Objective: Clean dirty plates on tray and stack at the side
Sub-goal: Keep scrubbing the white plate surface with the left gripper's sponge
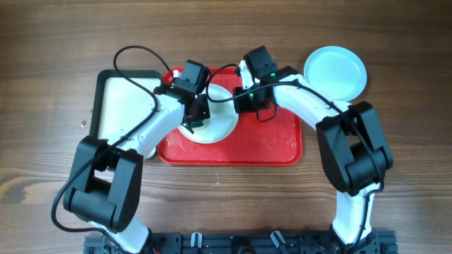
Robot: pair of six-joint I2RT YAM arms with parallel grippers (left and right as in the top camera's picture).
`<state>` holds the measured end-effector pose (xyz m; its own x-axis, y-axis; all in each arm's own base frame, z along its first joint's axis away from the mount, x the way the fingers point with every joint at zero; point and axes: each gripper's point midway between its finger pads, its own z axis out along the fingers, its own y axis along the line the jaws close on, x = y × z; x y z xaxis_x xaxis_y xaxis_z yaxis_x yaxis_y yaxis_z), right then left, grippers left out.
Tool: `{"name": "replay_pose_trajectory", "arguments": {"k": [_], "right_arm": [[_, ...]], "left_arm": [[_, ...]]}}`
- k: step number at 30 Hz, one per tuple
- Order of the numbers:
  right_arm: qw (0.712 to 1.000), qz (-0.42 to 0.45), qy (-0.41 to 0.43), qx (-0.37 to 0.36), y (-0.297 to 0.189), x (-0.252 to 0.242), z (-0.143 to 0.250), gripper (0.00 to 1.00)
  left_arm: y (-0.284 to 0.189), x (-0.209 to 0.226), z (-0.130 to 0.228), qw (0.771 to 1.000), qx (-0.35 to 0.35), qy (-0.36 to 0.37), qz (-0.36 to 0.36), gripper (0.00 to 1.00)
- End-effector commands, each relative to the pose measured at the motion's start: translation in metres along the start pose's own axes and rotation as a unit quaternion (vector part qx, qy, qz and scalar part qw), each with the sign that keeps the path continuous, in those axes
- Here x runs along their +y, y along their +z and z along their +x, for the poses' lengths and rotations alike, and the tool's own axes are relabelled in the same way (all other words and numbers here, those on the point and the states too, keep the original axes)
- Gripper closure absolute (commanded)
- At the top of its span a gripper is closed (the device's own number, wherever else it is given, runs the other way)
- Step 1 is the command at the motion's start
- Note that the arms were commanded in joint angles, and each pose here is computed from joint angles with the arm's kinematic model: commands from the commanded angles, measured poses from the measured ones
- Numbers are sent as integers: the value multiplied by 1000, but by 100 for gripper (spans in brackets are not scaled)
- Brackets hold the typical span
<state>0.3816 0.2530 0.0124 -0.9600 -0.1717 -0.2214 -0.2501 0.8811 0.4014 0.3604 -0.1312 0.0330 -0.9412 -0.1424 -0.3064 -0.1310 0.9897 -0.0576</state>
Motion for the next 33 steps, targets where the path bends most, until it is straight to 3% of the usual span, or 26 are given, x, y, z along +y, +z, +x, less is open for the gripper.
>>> {"name": "replay_pose_trajectory", "arguments": {"k": [1, 9, 16, 21, 25, 33], "right_arm": [[1000, 8, 5, 13, 12, -4, 6, 96], [1000, 8, 5, 13, 12, -4, 6, 96], [1000, 8, 5, 13, 12, -4, 6, 96], [1000, 6, 5, 14, 12, -4, 7, 96], [1000, 6, 5, 14, 12, -4, 7, 96], [1000, -7, 5, 16, 12, 1, 7, 96]], "left_arm": [[7, 5, 7, 1000, 12, 2, -11, 77], [8, 6, 10, 1000, 18, 3, -14, 86], [10, 7, 12, 1000, 21, 3, -16, 87], [17, 8, 16, 999, 31, 5, -22, 96], [13, 29, 13, 997, 17, 9, -76, 96], [29, 4, 32, 998, 61, 13, -24, 96]]}}
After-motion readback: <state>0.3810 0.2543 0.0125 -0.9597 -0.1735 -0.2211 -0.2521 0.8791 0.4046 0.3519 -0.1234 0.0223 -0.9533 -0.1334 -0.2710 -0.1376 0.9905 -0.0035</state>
